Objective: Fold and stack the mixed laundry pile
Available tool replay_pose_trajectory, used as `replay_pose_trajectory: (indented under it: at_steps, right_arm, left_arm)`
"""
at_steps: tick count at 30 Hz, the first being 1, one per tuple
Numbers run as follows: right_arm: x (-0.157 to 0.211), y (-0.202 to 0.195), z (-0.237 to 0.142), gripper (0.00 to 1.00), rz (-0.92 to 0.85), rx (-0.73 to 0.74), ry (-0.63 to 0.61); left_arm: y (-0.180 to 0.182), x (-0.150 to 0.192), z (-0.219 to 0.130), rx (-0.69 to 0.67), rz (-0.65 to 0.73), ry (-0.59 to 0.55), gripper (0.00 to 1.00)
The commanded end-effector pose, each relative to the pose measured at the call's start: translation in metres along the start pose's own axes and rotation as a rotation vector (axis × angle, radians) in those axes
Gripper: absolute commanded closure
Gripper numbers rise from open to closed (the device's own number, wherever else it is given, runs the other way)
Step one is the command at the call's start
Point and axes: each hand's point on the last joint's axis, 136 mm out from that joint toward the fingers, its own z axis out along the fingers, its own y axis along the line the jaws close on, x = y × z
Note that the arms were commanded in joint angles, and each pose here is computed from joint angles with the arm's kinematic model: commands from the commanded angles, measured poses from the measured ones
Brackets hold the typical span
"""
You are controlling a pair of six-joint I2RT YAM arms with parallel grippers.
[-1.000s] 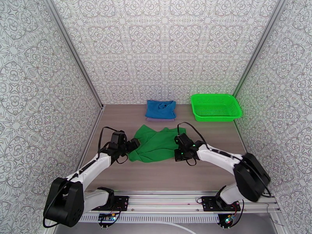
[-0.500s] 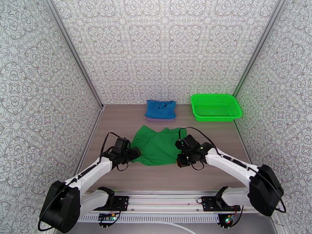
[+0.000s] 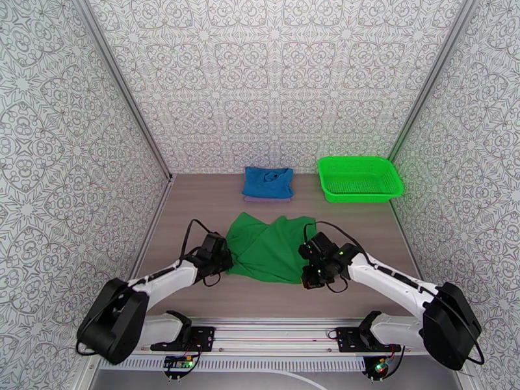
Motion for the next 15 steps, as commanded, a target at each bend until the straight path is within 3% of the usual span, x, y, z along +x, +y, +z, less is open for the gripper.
replay_pose_trajectory:
  at_steps: [1, 2, 3, 5, 10, 13, 15]
  right_arm:
    - [0.006, -0.02, 0.005, 1.0, 0.071, 0.072, -0.015]
    - [0.008, -0.024, 0.01, 1.0, 0.085, 0.081, -0.01]
    - [0.01, -0.026, 0.014, 1.0, 0.097, 0.085, -0.004]
    - [0.014, -0.03, 0.024, 1.0, 0.124, 0.085, 0.007]
    - [0.024, -0.043, 0.037, 1.0, 0.147, 0.116, 0.029]
    - [0.028, -0.049, 0.04, 1.0, 0.143, 0.139, 0.039]
    - [0.029, -0.05, 0.042, 1.0, 0.142, 0.144, 0.045]
  left_arm:
    - [0.02, 0.027, -0.043, -0.139, -0.031, 0.009, 0.81]
    - [0.025, 0.04, -0.055, -0.152, -0.06, 0.023, 0.6]
    - [0.03, 0.053, -0.063, -0.158, -0.086, 0.038, 0.47]
    - [0.038, 0.081, -0.072, -0.145, -0.147, 0.076, 0.28]
    - [0.059, 0.113, -0.073, -0.124, -0.233, 0.093, 0.14]
    - [0.057, 0.097, -0.072, -0.124, -0.23, 0.035, 0.02]
    - [0.05, 0.08, -0.069, -0.116, -0.224, 0.021, 0.01]
